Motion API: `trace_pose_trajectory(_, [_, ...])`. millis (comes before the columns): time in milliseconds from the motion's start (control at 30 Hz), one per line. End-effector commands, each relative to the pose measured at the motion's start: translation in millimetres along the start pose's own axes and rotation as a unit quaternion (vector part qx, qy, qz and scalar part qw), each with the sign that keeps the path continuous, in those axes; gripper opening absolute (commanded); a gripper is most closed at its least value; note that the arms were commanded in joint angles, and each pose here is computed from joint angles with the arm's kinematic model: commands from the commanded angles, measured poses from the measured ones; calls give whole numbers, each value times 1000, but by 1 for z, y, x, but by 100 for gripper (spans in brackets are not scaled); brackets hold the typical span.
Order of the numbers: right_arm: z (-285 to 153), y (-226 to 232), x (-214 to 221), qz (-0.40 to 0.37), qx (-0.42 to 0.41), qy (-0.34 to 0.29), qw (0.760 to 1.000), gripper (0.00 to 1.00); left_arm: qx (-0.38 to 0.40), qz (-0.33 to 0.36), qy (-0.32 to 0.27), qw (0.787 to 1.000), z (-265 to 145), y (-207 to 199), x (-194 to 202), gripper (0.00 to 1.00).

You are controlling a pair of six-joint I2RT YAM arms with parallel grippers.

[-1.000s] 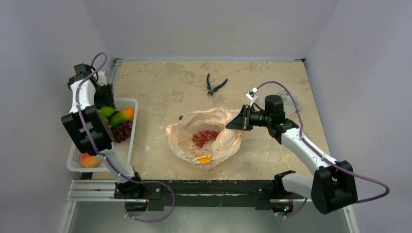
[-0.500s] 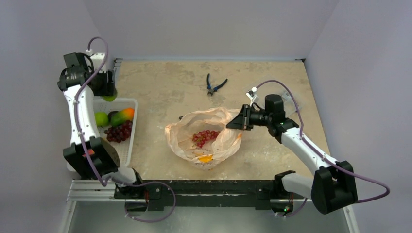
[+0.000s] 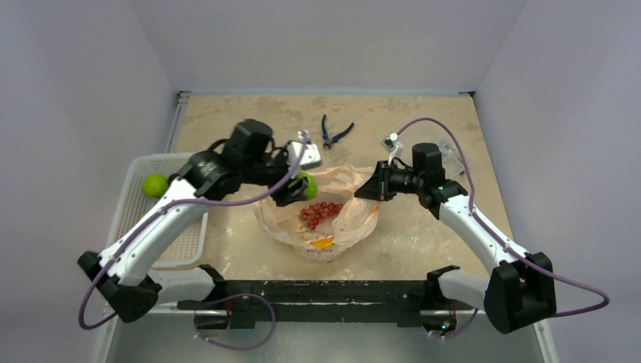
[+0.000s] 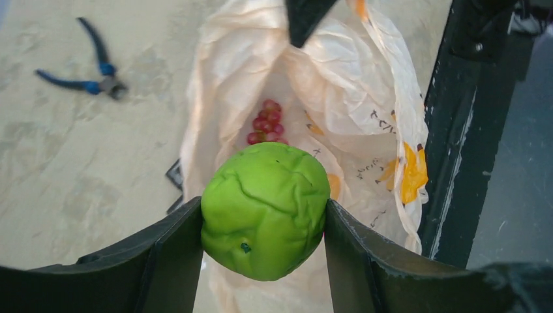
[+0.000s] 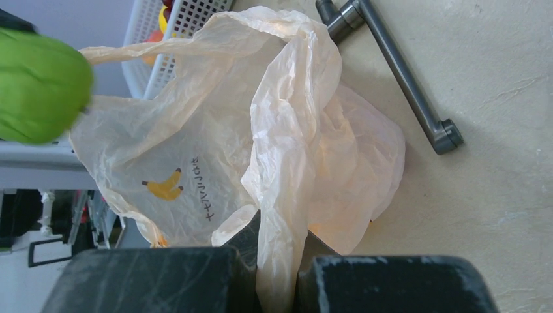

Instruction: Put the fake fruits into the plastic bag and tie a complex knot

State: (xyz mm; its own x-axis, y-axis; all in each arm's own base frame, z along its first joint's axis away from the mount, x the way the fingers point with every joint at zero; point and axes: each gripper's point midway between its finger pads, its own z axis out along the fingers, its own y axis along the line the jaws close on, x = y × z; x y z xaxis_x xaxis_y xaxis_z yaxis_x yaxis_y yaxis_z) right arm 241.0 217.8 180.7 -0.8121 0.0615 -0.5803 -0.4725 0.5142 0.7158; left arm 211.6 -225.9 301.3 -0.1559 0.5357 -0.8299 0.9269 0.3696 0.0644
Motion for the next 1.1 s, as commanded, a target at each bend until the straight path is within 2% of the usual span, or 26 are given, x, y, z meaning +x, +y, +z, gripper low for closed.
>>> trace_pose_trajectory(0, [-7, 10, -15, -79, -4, -14, 997, 0, 38, 88, 78, 992, 68, -20, 39, 49])
trace_pose_trajectory(33, [-8, 9, -14, -92, 0, -13, 996, 0, 45, 113, 91, 988, 84, -26, 56, 50])
trace_pose_trajectory(167, [-13, 7, -8, -125, 13, -7, 992, 0, 51, 196, 96, 975, 129, -43, 80, 51])
trace_pose_trajectory(267, [-13, 9, -1, -140, 8, 2, 990, 0, 38, 193, 129, 972, 154, -39, 94, 52])
trace_pose_trajectory(400, [-12, 9, 6, -167, 8, 14, 986, 0, 15, 185, 155, 970, 169, -29, 99, 64])
trace_pose_trajectory(500, [-12, 7, 11, -185, 11, 20, 982, 0, 12, 182, 152, 971, 167, -28, 92, 82])
trace_pose_trajectory(600, [-12, 5, 12, -189, 15, 20, 982, 0, 6, 179, 125, 976, 153, -29, 74, 99])
trace_pose_trajectory(700, [-12, 5, 12, -187, 16, 18, 982, 0, 6, 164, 83, 983, 131, -34, 50, 100])
trace_pose_trajectory(867, [-12, 7, 11, -188, 15, 15, 982, 0, -4, 120, 0, 993, 70, -40, 1, 100])
trace_pose_trajectory(967, [-12, 7, 10, -186, 15, 13, 982, 0, -46, 34, -12, 998, 25, -4, -17, 100])
trace_pose_trajectory(1067, [-12, 8, 9, -180, 13, 9, 983, 0, -133, -69, 12, 989, -16, 60, -5, 100])
